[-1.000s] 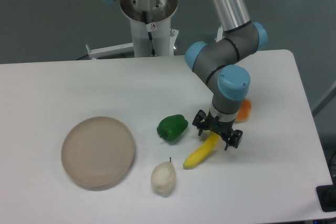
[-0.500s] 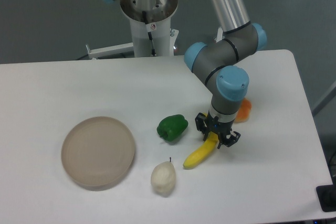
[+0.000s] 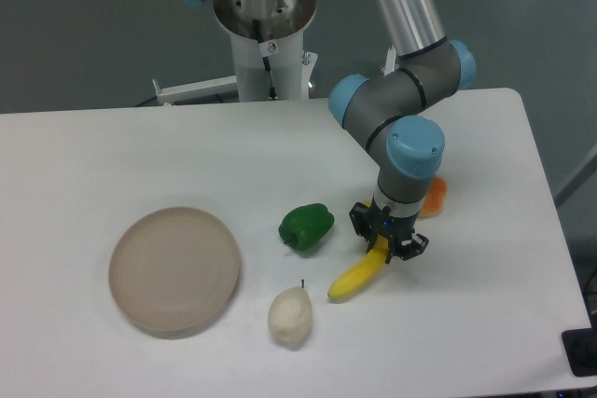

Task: Pick up the banana from the table
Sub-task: 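Lift the grasped banana up off the table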

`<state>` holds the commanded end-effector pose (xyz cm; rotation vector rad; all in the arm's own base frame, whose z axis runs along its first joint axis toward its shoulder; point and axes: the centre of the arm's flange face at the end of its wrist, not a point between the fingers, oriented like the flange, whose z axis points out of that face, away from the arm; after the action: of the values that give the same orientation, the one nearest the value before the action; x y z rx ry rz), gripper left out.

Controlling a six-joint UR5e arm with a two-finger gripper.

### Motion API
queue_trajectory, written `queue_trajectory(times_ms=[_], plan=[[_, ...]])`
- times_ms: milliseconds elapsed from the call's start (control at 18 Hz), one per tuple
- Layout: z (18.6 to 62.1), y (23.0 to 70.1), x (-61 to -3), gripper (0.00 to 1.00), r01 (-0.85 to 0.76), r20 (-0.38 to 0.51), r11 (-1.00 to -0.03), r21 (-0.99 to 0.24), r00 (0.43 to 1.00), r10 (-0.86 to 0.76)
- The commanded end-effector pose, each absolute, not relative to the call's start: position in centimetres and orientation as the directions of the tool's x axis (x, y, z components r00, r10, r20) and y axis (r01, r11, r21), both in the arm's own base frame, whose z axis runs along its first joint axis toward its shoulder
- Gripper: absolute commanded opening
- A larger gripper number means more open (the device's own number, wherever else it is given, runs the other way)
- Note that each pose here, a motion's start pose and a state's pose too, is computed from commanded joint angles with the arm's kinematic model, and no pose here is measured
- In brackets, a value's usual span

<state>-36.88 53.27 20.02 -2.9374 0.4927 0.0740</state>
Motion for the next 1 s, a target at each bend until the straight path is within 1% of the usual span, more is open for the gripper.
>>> queue_trajectory(times_ms=[111,222,444,778,1000], plan=[[21.2,53.7,-37.5,0.29,-0.353,-0.104,-0.922,-0.159,0.935,-0.339],[22.6,54.3,-38.2,0.29,-0.39,-0.139,-0.906,-0.164,0.918,-0.37],[26.8,56.0,-39.8,0.29,-0.404,-0.218,-0.894,-0.195,0.906,-0.362],[30.8,57.8,-40.7,0.3,-0.418,-0.292,-0.88,-0.224,0.891,-0.349],[32.7,58.4,-41.2,0.3,-0.433,-0.328,-0.873,-0.227,0.877,-0.35]])
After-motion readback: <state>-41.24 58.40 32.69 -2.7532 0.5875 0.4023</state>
